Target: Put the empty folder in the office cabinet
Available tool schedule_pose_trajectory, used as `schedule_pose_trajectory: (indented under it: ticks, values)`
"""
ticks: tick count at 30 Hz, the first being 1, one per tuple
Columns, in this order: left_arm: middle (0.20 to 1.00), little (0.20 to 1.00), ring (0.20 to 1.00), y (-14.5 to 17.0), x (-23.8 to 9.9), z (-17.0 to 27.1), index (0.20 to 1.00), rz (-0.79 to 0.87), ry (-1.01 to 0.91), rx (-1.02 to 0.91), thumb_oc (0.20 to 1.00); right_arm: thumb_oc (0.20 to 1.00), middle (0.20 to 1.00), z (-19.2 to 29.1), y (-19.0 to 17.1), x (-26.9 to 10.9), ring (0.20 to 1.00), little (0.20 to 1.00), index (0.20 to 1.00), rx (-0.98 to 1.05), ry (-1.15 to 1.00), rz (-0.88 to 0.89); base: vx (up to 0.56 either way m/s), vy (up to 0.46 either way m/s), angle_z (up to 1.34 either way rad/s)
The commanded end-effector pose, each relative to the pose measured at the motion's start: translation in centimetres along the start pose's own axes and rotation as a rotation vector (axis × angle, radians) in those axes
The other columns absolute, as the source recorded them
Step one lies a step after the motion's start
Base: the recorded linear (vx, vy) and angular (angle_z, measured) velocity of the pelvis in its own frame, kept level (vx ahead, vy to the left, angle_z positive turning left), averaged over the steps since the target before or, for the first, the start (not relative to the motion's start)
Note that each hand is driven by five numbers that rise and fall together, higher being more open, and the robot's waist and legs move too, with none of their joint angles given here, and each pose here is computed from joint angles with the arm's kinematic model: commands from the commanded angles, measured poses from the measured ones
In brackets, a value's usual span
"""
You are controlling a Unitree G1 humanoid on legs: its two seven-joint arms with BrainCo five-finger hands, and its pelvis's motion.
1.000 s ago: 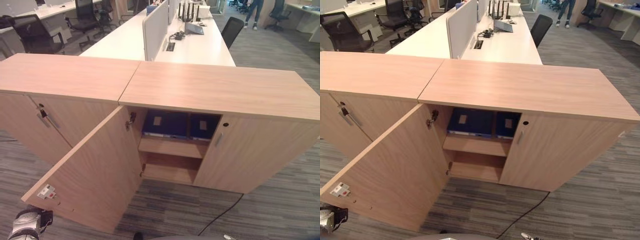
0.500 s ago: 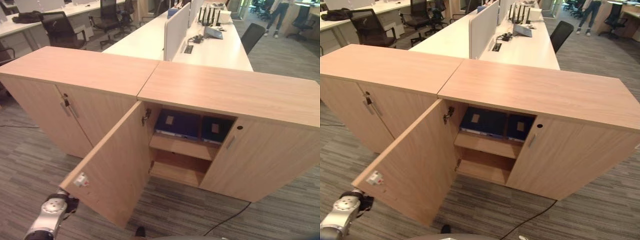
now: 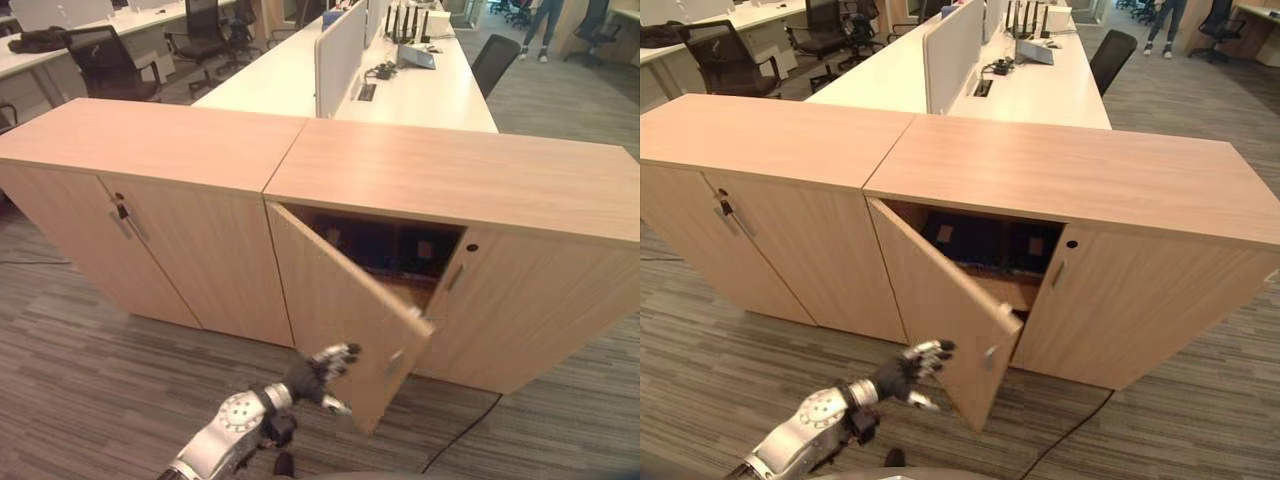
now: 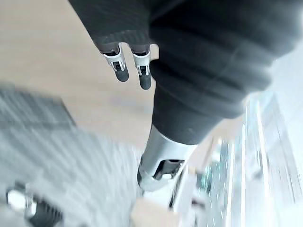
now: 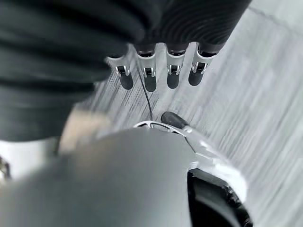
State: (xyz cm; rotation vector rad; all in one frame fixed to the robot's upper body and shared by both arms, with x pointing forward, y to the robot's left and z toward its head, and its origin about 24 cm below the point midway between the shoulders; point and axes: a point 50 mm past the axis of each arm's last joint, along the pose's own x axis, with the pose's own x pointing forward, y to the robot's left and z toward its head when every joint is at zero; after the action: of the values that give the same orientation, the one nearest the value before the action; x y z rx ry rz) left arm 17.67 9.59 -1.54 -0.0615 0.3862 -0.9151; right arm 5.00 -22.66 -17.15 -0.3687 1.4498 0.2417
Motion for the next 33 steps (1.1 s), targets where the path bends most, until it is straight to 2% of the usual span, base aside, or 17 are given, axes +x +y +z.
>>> schedule_pose_trajectory:
  ticks: [1,9,25,33]
  values:
    - [1.000,1.000,1.000,1.2,1.2,3.8,1.000,-0.007,-0.128,0.090,1.000,1.000,1.000,0.3,0.1,0.0,1.000,1.000,1.000,-0.062,0.021,0.014,-0.01,-0.024,0.06]
    - [1.000,1.000,1.000,1.2,0.8,3.6,1.000,0.032,-0.148,0.048,1.000,1.000,1.000,0.3,0.4,0.1,1.000,1.000,1.000,-0.094,0.018,0.017,-0.01,-0.025,0.11]
    - [1.000,1.000,1.000,2.0,0.0,1.6,1.000,0.129,-0.077,0.021,1.000,1.000,1.000,0.8,-1.8,-0.3,1.000,1.000,1.000,-0.092,-0.029,-0.063,-0.01,-0.047,0.09]
    - [1.000,1.000,1.000,2.2,-0.2,0.9,1.000,0.151,-0.057,-0.002,1.000,1.000,1.000,2.5,-1.1,-0.1,1.000,1.000,1.000,-0.145,-0.077,-0.056,-0.03,-0.073,0.05]
